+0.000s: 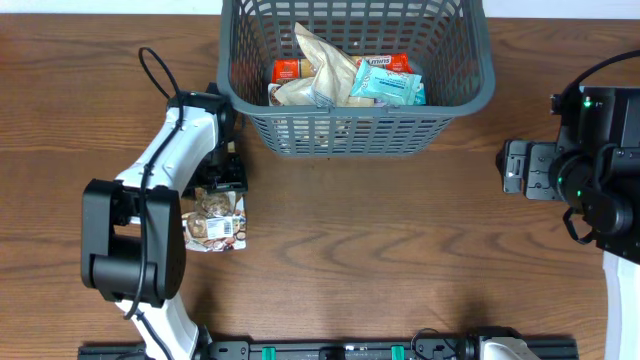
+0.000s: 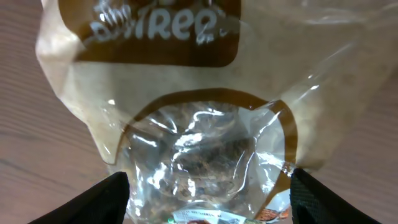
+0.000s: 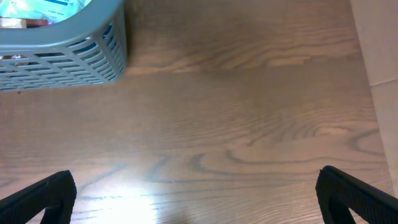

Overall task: Pack container
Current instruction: 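Lower the left gripper and grasp the clear-windowed pouch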

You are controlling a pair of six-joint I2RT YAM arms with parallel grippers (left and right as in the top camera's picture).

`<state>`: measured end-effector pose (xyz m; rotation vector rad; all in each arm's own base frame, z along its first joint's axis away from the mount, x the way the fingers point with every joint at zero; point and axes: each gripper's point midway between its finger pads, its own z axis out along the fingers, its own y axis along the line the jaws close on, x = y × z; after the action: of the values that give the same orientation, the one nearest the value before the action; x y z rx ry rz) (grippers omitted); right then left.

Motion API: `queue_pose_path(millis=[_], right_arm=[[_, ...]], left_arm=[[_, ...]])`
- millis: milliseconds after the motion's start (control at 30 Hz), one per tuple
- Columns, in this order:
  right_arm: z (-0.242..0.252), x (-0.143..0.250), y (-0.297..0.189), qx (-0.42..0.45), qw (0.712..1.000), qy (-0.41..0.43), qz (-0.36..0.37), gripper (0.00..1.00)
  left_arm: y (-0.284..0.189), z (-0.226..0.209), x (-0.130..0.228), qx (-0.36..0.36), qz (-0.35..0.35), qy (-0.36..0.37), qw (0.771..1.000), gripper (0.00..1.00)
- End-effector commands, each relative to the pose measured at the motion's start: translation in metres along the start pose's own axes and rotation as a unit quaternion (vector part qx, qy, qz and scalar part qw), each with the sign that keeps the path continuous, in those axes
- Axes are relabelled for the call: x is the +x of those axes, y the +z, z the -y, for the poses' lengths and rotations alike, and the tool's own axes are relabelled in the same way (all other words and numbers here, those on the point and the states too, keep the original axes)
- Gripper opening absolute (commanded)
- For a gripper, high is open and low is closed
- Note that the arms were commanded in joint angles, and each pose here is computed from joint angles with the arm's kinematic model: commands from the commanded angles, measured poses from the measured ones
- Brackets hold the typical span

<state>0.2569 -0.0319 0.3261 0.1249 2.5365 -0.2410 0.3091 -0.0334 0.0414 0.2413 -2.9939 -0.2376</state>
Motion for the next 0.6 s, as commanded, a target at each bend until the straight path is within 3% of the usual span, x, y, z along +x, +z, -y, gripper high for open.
queue_pose_path(millis=[0, 567], right_arm=[[0.002, 0.001, 0.001, 0.001, 1.0, 0.004, -0.003, 0.99], [0.001, 0.001, 0.001, 0.0, 1.0, 0.002, -0.004, 0.99]], left_arm=[[-0.019, -0.001, -0.005, -0.004, 0.041, -0.014, 0.999, 0.75], [0.021, 0.001, 0.007, 0.0, 0.034, -0.086, 0.996, 0.75]])
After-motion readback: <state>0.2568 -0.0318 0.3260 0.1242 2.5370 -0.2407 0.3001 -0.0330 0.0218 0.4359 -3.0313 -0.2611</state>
